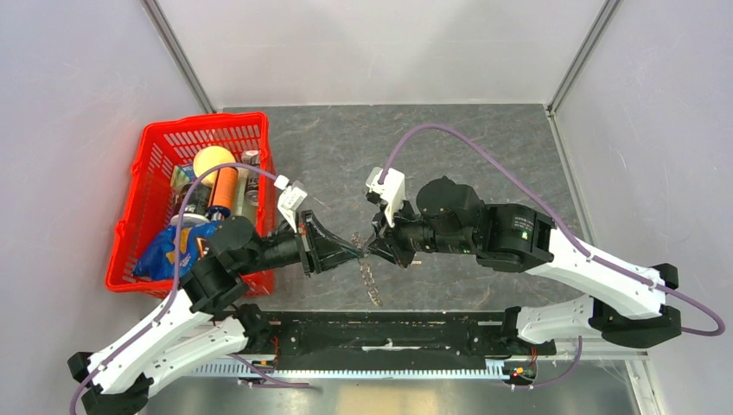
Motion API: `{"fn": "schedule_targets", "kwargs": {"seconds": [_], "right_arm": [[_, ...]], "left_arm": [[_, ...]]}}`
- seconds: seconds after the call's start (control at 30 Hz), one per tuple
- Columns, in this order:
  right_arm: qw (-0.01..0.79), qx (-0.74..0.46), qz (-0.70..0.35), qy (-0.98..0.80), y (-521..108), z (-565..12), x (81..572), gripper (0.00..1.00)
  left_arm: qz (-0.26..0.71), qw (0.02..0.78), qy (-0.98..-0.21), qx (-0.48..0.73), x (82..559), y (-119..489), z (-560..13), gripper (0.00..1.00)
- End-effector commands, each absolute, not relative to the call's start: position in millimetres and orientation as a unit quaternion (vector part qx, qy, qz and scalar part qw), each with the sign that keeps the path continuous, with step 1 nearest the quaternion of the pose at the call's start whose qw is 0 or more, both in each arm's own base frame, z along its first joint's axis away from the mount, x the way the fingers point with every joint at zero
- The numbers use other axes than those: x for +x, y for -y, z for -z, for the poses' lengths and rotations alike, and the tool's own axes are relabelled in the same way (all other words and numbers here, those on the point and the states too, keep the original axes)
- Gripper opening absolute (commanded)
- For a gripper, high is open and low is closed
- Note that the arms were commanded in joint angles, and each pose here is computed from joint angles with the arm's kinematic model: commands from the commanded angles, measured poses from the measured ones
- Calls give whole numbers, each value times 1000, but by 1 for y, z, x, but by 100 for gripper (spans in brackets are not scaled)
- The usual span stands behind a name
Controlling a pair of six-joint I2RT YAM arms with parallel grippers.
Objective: Put the keys on the keyring
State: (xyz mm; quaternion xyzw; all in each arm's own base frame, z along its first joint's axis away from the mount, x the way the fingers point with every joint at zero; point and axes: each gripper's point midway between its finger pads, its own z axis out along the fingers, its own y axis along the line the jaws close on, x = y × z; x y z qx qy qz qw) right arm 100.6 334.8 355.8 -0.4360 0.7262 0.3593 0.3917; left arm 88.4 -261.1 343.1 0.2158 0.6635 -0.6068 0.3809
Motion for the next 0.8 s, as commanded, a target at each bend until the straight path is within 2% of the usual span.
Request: {"fn": "schedule_targets", "kwargs": {"seconds": [0.0,0.43,0.77], "right_arm": [[463,-403,-369,-698,-341,-394,113,18],[502,-376,-339,-702,-327,-399,125,34],[476,-385,-399,-682,-308,-408,96,46]], "left_arm": [[592,409,-666,199,101,259,-355,2],[596,414,-657,206,96,255,-361,2],[630,416,-605,253,71,250,-379,2]]}}
